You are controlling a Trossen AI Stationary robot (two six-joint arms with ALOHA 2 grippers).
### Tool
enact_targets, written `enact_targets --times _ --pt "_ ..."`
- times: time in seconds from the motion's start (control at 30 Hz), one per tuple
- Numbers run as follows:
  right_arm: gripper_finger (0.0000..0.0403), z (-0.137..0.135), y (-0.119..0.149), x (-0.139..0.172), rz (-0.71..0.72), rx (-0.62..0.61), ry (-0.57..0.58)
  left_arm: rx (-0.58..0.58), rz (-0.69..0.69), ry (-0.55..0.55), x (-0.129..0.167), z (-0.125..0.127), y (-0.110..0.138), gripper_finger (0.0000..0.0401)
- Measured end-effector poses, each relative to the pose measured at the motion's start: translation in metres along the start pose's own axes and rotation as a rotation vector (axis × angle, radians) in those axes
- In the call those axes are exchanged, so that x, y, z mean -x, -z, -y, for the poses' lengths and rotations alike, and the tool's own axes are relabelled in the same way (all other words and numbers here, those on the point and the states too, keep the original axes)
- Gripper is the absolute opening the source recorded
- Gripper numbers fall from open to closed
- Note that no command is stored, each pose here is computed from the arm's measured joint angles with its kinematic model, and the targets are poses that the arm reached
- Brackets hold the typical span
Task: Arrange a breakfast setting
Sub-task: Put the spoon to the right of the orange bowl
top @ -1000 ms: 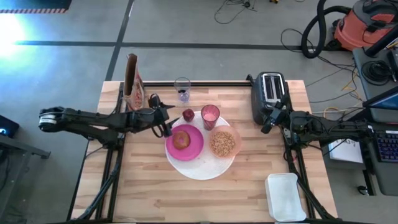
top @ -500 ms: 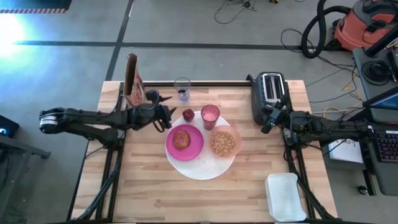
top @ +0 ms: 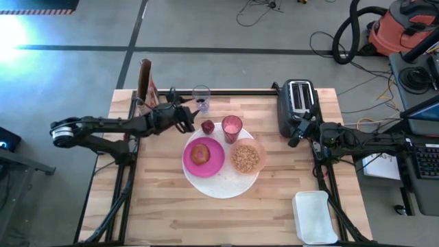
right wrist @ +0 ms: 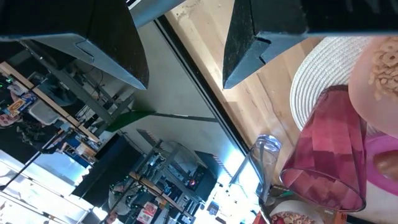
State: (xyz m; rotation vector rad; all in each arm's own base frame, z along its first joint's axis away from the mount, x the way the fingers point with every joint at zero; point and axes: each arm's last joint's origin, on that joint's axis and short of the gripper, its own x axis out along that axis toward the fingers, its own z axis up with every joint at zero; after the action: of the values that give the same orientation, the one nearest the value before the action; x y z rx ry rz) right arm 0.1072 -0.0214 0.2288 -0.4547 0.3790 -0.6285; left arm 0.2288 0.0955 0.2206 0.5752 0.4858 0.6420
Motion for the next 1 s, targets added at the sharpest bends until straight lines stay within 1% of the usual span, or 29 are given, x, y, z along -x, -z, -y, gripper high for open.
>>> enact_targets --times 0.1,0.3,0.53,0.67,0.83,1.0 --pt "0.0196 0.0 0.0 0.0 0.0 -0.001 0.0 -0.012 -0.013 -0.019 -0.006 -0.004 0.005 0.0247" --pt "0.0196 0.0 0.0 0.0 0.0 0.0 0.0 -0.005 -0.04 0.01 -0.021 -0.005 0.018 0.0247" --pt "0.0196 0.0 0.0 0.0 0.0 -0.001 0.0 -0.025 0.048 -0.074 -0.036 -0.006 0.018 0.0247" --pt "0.0196 0.0 0.0 0.0 0.0 0.0 0.0 -0.027 0.039 -0.084 -0.042 -0.005 0.023 0.0243" --pt "0.0196 0.0 0.0 0.0 0.0 -0.001 0.0 -0.01 0.036 -0.094 -0.048 -0.003 0.027 0.0212" --pt "0.0196 0.0 0.0 0.0 0.0 -0.001 0.0 -0.008 0.041 -0.097 -0.048 -0.003 0.027 0.0155"
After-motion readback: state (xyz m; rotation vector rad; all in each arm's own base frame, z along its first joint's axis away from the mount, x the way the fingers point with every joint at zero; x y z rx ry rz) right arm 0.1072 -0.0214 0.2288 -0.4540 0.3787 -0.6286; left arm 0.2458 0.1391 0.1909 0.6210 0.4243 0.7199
